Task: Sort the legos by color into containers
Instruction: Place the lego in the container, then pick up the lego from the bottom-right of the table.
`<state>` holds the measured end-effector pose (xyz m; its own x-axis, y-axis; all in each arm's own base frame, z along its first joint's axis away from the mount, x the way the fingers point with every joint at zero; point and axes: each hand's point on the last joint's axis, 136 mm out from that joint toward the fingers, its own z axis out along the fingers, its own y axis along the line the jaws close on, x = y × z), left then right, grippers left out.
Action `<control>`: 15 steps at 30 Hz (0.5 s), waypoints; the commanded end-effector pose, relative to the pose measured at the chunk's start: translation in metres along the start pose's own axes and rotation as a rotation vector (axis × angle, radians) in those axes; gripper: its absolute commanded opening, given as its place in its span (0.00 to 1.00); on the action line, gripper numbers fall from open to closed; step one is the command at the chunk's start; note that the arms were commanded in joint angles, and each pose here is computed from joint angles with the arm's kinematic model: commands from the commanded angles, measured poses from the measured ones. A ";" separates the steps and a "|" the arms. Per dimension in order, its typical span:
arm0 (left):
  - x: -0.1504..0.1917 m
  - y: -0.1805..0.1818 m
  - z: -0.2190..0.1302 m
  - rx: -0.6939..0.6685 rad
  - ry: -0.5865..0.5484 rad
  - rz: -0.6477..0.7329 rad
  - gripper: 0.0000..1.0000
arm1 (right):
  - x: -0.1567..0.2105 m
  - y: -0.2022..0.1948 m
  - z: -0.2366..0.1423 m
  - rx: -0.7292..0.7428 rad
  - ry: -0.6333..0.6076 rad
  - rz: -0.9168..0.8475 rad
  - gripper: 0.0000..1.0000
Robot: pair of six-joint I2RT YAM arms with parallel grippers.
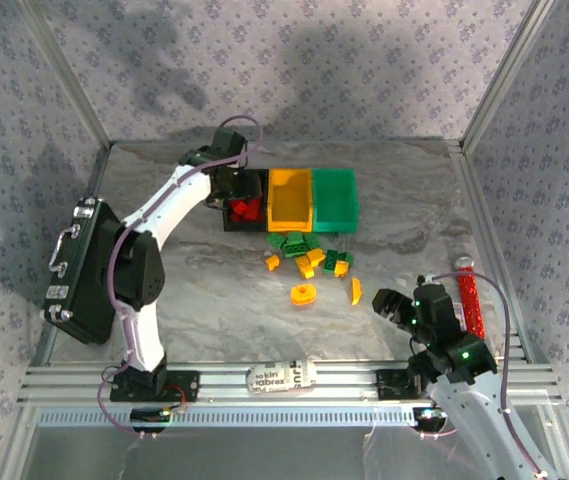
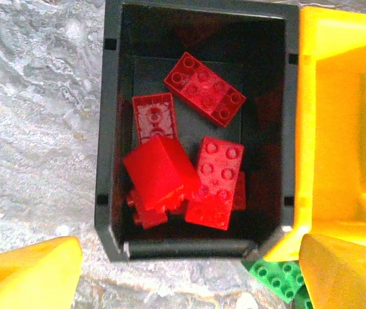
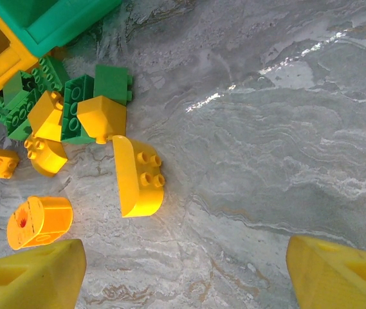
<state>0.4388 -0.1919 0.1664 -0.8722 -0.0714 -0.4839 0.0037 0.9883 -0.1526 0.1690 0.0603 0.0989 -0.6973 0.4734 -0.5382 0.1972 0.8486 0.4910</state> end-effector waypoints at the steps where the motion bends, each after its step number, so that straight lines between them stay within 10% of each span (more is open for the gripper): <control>1: 0.000 -0.007 -0.043 0.034 -0.088 0.015 0.87 | 0.000 -0.001 0.002 0.002 0.000 0.005 0.83; 15: 0.117 -0.009 -0.067 0.118 -0.123 0.070 0.87 | 0.005 0.009 0.009 -0.006 0.081 -0.055 0.83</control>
<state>0.3119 -0.2004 0.1686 -0.8244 0.0136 -0.5658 0.1440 0.9719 -0.1864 0.1710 0.0685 0.0888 -0.7520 0.4332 -0.4969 0.1888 0.8637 0.4672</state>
